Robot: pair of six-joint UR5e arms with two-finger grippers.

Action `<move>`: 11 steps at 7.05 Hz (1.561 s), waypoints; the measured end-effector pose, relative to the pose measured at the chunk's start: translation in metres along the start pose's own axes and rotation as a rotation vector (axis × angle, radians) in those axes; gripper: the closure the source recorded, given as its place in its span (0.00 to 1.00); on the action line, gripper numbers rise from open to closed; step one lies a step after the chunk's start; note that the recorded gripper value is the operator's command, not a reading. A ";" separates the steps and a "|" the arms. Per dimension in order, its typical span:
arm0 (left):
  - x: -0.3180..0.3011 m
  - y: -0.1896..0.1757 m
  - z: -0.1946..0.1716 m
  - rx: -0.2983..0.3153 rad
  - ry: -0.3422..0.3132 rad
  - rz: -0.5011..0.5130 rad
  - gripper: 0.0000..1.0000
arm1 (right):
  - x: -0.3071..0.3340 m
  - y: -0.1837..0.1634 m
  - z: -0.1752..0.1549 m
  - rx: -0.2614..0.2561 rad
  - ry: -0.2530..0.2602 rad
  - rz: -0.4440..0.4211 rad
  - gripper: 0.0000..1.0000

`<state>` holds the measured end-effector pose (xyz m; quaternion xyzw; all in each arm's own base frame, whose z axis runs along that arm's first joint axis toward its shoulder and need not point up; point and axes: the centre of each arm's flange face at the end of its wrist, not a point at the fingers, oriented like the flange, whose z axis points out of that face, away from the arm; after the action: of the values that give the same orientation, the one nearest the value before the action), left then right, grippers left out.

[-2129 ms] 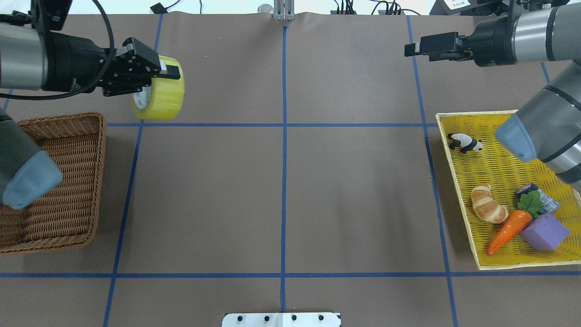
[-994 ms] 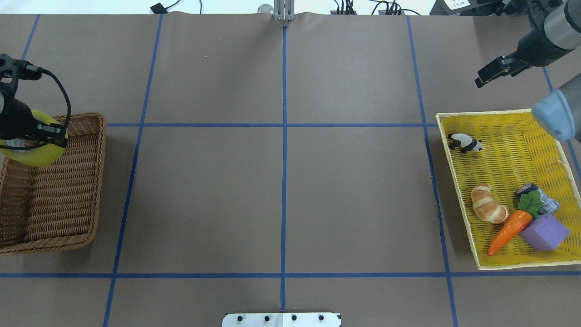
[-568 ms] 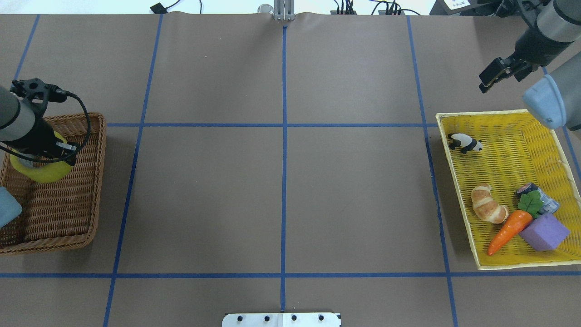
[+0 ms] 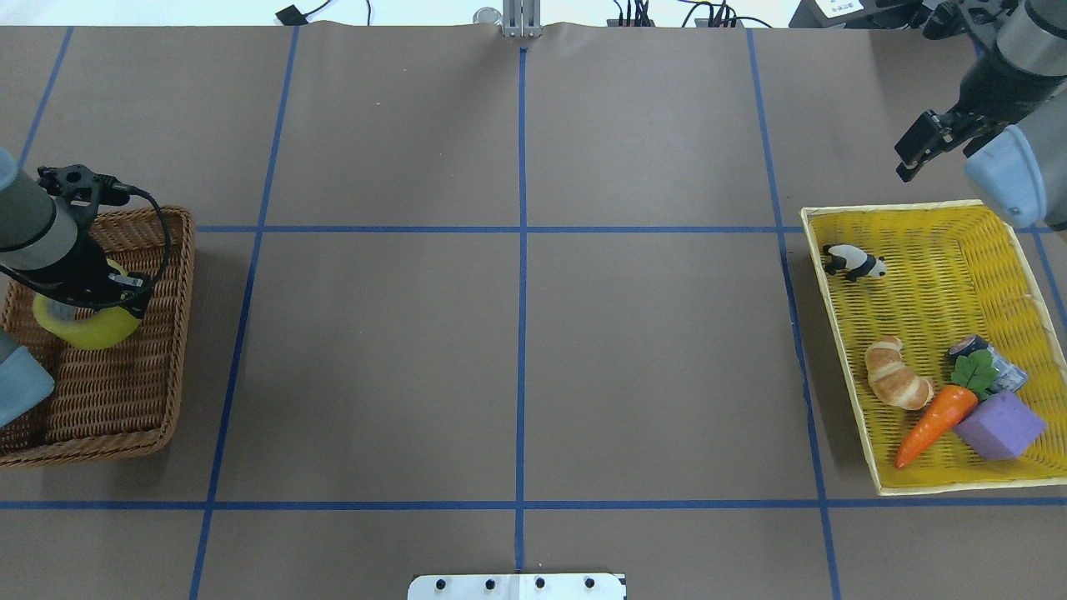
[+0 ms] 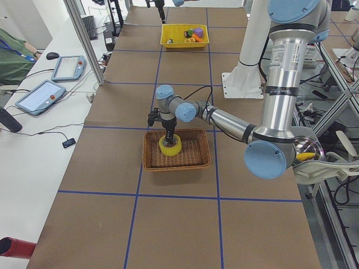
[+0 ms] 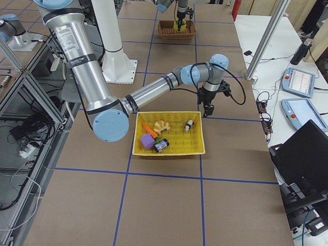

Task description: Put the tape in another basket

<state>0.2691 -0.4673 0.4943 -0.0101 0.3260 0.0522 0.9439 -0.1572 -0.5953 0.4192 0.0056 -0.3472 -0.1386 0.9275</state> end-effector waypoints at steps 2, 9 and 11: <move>-0.004 0.000 -0.009 0.031 -0.012 0.001 0.01 | 0.054 0.011 -0.017 -0.008 0.011 0.000 0.00; -0.227 -0.018 -0.092 0.120 0.002 -0.017 0.01 | 0.243 0.123 0.029 -0.080 0.005 0.042 0.00; -0.326 0.001 -0.093 0.116 -0.027 0.048 0.01 | 0.252 0.135 0.034 -0.068 0.013 0.047 0.00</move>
<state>-0.0428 -0.5012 0.6217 0.0534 0.3158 0.0560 0.9457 0.0363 -0.5284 0.6213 -0.0331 -0.3362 -0.1285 0.9324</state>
